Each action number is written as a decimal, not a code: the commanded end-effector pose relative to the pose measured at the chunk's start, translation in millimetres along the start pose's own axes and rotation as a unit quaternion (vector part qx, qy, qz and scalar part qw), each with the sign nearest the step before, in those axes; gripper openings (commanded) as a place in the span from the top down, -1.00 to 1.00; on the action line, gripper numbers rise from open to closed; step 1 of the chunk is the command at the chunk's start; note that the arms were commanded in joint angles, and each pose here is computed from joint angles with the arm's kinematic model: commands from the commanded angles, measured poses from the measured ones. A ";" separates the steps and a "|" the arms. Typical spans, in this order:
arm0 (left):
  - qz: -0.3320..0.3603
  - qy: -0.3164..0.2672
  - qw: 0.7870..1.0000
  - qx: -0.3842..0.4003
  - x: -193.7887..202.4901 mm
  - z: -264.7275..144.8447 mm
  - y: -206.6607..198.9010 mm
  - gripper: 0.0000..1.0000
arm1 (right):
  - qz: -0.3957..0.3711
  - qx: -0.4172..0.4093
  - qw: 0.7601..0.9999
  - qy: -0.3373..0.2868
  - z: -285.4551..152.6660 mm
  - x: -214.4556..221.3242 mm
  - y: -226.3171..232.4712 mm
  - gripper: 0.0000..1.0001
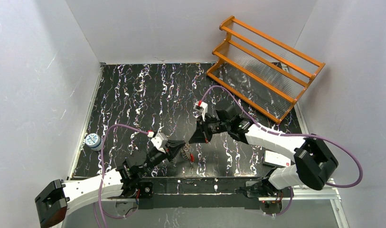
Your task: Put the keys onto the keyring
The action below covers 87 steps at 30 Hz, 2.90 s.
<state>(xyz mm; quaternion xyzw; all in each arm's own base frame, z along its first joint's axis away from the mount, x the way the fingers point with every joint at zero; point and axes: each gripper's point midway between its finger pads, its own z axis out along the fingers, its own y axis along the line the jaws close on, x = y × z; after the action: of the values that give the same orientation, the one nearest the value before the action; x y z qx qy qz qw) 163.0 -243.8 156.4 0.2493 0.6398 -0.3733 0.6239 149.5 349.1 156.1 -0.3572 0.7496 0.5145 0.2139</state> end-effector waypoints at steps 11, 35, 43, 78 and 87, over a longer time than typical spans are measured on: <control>-0.006 -0.020 1.000 0.009 -9.2 0.3 -4.2 1.00 | -0.065 -0.043 0.996 -0.043 -1.7 -32.2 20.9 0.97; -0.007 -0.018 1.000 0.015 -9.7 1.3 -6.5 1.00 | -0.054 -0.024 0.997 -0.045 8.3 -39.1 9.0 0.97; -0.006 -0.018 1.000 0.017 -9.9 1.2 -7.2 1.00 | -0.026 -0.002 0.999 -0.030 14.0 -31.6 -4.7 0.97; -0.005 -0.024 0.999 0.043 -10.4 -0.4 -16.0 1.00 | 0.065 -0.028 0.997 -0.037 10.9 -16.9 -18.0 0.97; -0.006 -0.024 0.999 0.045 -9.8 -0.5 -16.7 1.00 | 0.078 -0.028 0.996 -0.032 12.9 -13.1 -21.8 0.97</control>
<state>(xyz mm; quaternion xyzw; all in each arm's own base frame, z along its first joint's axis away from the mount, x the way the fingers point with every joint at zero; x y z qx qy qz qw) 159.6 -245.3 152.2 0.2574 0.6380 -0.3788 0.6191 159.4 360.3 154.6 -0.3004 0.7461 0.5707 0.1655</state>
